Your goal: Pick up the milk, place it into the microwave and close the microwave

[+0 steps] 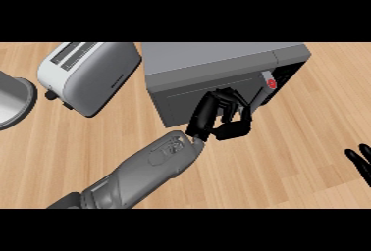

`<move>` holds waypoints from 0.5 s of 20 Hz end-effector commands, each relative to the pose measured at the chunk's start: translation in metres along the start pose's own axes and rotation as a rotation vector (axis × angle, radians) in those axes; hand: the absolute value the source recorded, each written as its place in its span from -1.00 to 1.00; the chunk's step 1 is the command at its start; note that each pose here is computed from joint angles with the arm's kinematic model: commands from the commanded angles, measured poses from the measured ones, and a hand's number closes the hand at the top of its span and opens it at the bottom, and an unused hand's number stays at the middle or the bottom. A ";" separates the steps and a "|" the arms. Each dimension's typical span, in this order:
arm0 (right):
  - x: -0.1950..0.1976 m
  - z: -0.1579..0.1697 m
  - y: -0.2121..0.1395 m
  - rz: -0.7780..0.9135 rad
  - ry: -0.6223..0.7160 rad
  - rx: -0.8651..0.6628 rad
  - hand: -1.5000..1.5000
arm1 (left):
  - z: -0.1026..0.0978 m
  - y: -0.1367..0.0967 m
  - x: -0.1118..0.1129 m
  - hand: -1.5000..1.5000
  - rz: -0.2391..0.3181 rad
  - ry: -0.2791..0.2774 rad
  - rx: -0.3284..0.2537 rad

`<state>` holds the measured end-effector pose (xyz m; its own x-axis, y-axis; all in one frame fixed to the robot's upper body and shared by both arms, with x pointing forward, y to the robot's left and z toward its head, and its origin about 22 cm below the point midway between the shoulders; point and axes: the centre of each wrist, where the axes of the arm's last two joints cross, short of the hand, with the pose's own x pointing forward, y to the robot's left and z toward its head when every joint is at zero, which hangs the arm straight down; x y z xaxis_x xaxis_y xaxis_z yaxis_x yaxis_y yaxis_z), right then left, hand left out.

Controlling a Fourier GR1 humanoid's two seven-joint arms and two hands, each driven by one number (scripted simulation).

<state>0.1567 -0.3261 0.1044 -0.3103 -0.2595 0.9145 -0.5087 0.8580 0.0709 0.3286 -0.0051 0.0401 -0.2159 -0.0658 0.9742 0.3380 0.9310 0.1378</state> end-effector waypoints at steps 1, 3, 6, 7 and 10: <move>0.006 -0.003 -0.002 0.008 -0.013 0.002 -1.00 | -0.021 0.015 0.007 1.00 0.023 -0.013 0.065; 0.009 -0.005 -0.002 0.006 -0.006 -0.002 -1.00 | -0.021 0.016 0.004 1.00 0.040 -0.011 0.063; 0.012 -0.008 -0.002 0.004 -0.022 0.023 -1.00 | -0.021 0.017 0.005 1.00 0.077 0.011 0.080; 0.011 -0.007 -0.005 0.004 -0.010 0.011 -1.00 | -0.025 0.018 0.008 1.00 0.090 0.014 0.087; 0.017 -0.007 -0.006 0.007 -0.022 0.023 -1.00 | -0.020 0.024 -0.004 1.00 0.104 0.051 0.136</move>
<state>0.1599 -0.3296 0.1172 -0.3252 -0.2654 0.9076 -0.5185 0.8527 0.0635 0.3294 -0.0033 0.0403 -0.1759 0.0362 0.9837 0.3305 0.9435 0.0244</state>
